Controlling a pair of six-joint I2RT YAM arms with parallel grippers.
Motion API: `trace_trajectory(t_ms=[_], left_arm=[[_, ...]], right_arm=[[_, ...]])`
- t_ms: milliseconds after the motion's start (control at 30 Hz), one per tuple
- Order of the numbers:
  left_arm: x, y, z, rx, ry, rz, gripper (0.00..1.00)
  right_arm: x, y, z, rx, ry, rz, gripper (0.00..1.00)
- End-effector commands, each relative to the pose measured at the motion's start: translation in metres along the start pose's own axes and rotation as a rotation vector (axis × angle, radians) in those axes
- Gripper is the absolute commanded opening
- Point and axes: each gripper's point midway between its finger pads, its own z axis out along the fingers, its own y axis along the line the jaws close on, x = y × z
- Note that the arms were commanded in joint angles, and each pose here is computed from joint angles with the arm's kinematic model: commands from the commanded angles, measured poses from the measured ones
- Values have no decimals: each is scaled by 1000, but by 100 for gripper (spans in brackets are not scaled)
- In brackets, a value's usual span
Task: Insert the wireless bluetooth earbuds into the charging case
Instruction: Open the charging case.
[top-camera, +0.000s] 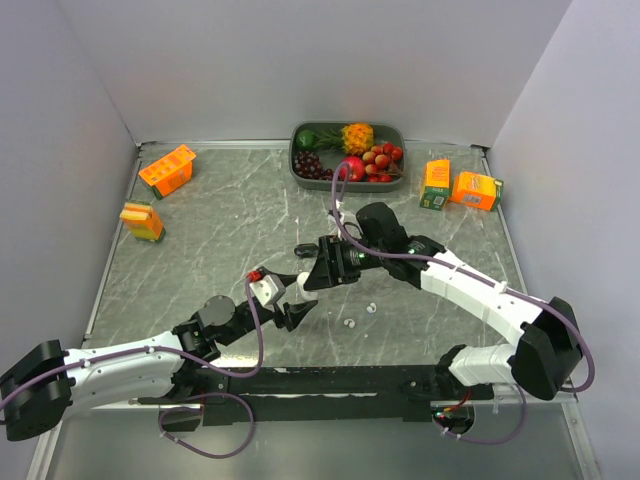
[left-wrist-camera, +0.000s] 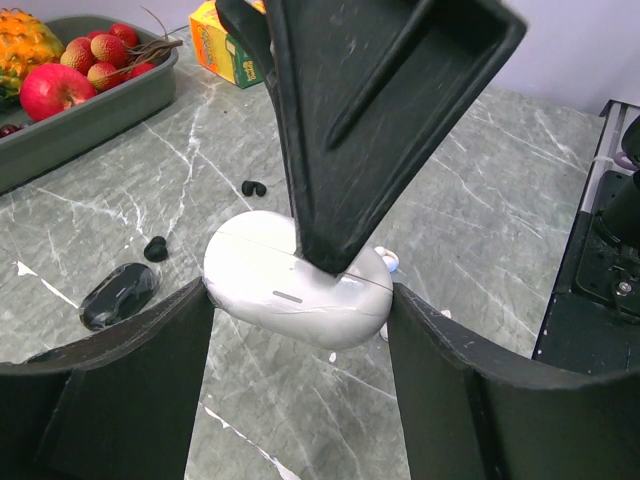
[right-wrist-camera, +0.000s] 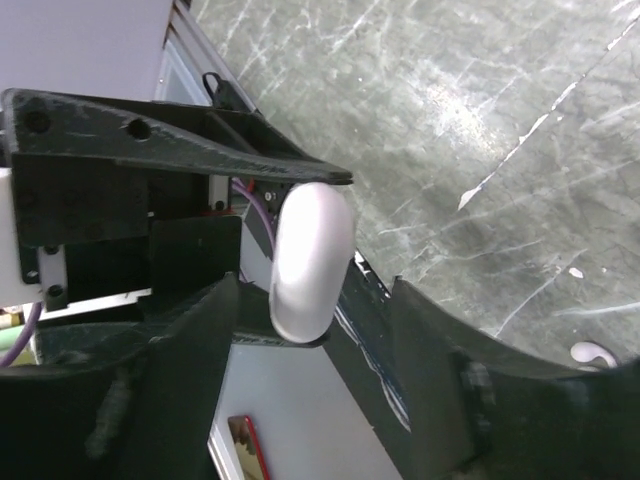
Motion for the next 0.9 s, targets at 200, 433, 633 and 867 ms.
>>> trace_trajectory(t_ms=[200,433,633,867], left_arm=[[-28,-6,4,25,-86,-20,1],[-26,-10,5,39,-81,-36,9],[-26,-11,7,45,-76,-45,44],[-26,-13,7,56,-59,-25,67]], right_arm=[[-14,7,4,-31,-22,-32,53],[-12,9,0,-47,-27,-78,33],[-7,14,-8,-59,-4,-126,0],[-1,23,-24,-45,60,-163,0]])
